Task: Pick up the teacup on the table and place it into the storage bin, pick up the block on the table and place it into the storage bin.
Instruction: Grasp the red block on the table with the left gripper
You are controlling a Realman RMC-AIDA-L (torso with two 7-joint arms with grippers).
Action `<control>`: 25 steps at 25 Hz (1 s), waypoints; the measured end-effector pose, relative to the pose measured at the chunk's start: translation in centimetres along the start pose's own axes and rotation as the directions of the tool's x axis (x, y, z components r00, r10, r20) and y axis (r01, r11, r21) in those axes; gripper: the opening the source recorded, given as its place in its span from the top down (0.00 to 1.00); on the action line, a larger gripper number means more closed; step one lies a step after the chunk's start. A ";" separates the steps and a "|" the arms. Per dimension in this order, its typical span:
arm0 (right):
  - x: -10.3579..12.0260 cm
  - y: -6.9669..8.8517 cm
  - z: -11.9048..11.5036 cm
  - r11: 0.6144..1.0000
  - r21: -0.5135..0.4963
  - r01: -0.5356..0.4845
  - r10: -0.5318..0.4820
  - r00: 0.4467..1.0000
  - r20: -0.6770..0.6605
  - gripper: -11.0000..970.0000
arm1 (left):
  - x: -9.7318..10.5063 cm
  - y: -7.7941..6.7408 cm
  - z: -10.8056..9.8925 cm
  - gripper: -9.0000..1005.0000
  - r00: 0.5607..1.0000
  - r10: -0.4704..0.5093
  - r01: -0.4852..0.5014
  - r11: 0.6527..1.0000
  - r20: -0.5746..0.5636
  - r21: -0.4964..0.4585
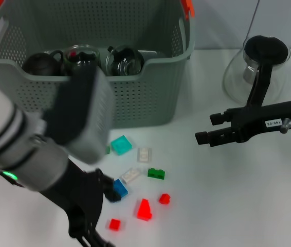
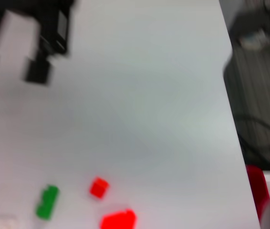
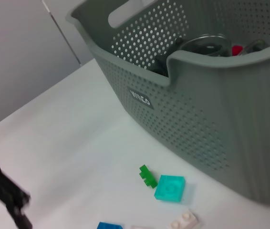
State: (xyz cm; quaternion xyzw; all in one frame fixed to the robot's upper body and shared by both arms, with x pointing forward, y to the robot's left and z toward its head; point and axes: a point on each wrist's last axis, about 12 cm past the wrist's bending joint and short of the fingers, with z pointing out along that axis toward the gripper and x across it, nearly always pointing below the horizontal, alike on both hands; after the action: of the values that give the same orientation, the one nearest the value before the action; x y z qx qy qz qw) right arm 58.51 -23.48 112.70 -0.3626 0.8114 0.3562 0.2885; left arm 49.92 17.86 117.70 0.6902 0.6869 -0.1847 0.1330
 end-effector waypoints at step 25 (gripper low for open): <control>0.2 0.0 0.4 1.000 0.005 -0.020 0.019 1.000 0.010 0.04 | -1.8 1.6 7.8 0.13 0.933 0.226 -0.232 0.973 -0.282 0.011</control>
State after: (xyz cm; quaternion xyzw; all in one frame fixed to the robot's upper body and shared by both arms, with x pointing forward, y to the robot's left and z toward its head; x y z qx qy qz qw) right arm 58.48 -23.25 112.28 -0.3522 0.8143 0.3590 0.2899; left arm 50.94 12.83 111.35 0.7831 0.6159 -0.0602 0.0626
